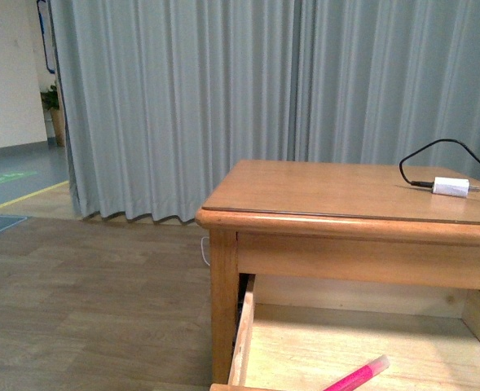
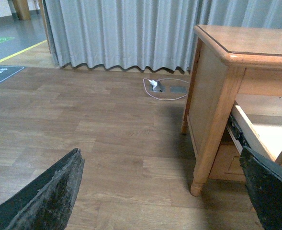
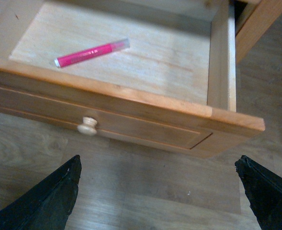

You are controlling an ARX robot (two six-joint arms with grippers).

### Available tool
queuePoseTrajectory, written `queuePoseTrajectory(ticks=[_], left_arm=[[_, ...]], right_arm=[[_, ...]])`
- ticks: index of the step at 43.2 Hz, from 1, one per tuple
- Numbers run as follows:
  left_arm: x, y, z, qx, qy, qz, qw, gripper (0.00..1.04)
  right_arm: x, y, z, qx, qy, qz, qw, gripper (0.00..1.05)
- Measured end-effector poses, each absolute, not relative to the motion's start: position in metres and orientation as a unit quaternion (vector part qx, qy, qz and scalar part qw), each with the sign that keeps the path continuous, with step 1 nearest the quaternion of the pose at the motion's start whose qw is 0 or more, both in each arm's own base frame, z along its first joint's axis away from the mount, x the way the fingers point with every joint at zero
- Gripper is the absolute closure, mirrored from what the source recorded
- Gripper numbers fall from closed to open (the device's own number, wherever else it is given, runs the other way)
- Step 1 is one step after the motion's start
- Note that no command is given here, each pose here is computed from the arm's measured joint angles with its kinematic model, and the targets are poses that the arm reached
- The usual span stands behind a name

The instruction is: Place pink marker in drawer with both arms

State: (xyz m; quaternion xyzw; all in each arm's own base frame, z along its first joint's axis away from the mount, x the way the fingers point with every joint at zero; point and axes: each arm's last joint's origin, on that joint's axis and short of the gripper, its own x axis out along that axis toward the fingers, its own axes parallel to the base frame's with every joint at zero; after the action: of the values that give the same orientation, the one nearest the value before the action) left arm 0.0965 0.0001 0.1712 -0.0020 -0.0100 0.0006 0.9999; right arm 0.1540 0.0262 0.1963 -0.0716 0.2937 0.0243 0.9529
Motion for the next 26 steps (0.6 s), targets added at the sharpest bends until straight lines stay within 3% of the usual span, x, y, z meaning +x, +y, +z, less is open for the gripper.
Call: queuePoseTrajectory(ticks=[9,26], left_arm=[[0.097,0.000,0.171,-0.002,-0.010,0.001,1.000,0.06],[0.097,0.000,0.171,-0.002,-0.010,0.001,1.000,0.06]], right_arm=[[0.181,0.017,0.161,-0.063,0.335,0.026,0.940,0.08],[0.240,0.028,0.102,-0.046,0.296,0.021,0.954,0.08]])
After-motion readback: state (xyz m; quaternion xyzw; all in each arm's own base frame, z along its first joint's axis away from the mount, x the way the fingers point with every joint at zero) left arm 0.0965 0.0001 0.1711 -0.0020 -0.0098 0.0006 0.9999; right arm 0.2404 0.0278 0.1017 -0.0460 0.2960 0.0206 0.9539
